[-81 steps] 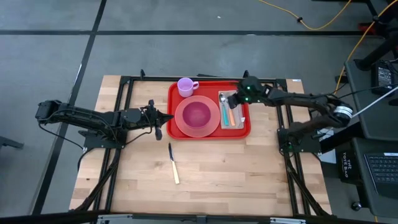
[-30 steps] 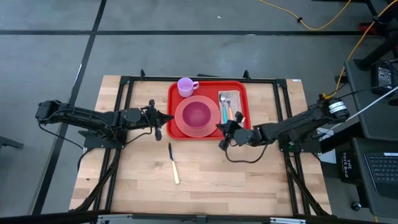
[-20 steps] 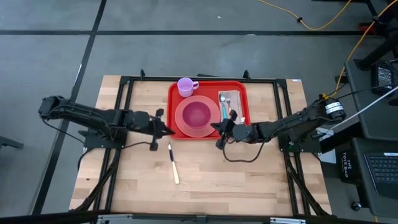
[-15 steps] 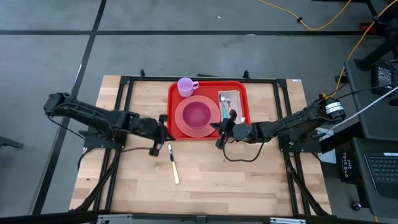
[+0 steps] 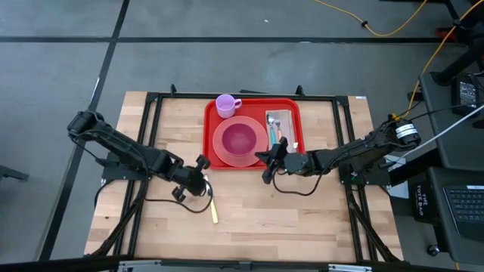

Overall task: Set up tray
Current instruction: Put the yellow knife on top of the brown napkin to the right of the orange fork

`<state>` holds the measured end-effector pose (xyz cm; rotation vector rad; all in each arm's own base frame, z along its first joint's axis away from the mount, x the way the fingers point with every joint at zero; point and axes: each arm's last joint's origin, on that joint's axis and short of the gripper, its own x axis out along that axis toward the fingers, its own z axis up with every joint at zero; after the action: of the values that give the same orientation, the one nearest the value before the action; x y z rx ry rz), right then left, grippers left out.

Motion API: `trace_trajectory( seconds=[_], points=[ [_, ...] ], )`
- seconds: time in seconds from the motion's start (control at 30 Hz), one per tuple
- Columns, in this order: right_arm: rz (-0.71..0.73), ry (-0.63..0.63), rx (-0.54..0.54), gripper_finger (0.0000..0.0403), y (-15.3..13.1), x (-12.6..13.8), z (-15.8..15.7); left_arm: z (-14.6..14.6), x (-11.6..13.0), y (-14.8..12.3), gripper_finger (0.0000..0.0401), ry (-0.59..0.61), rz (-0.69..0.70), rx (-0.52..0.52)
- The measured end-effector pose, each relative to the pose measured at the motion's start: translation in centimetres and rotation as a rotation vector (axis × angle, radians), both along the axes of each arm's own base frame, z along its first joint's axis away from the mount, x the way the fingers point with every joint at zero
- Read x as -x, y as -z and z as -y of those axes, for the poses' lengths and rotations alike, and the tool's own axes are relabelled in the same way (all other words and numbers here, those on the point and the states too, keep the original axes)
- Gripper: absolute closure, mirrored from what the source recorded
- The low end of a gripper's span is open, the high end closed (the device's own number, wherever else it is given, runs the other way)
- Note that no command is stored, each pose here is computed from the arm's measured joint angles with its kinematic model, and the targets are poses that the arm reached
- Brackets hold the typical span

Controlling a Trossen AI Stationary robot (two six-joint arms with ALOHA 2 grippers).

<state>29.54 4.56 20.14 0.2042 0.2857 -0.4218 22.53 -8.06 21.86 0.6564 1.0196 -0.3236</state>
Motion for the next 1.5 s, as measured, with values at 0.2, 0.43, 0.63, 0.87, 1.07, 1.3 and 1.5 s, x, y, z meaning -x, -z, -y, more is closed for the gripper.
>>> trace_trajectory(
  seconds=[0.2,0.43,0.63,0.87,1.07,1.3,1.5],
  points=[
    [0.001,-0.024,-0.003,0.0394,0.0,0.1,-0.7,1.2,-0.6,1.0,0.0397,0.081,0.002,-0.054],
    [0.011,-0.024,-0.023,0.0378,0.0,0.2,-1.2,1.7,-0.6,1.4,0.0394,0.091,-0.016,-0.046],
    [0.01,-0.025,-0.023,0.0388,0.0,0.2,-1.2,2.0,-0.8,1.2,0.0347,0.038,0.045,-0.087],
    [0.01,-0.025,-0.023,0.0393,0.0,0.2,-1.2,2.3,-1.2,0.9,0.0271,0.041,0.098,-0.047],
    [0.009,-0.025,-0.022,0.0377,0.0,0.2,-1.2,2.3,-1.3,0.9,0.0227,0.06,0.101,-0.055],
    [0.009,-0.025,-0.021,0.0382,0.0,0.2,-1.2,2.5,-1.3,1.0,0.0212,0.075,0.072,0.052],
    [0.009,-0.026,-0.02,0.0391,0.0,0.2,-1.2,2.6,-2.4,2.9,0.0217,0.085,-0.007,0.069]
  ],
)
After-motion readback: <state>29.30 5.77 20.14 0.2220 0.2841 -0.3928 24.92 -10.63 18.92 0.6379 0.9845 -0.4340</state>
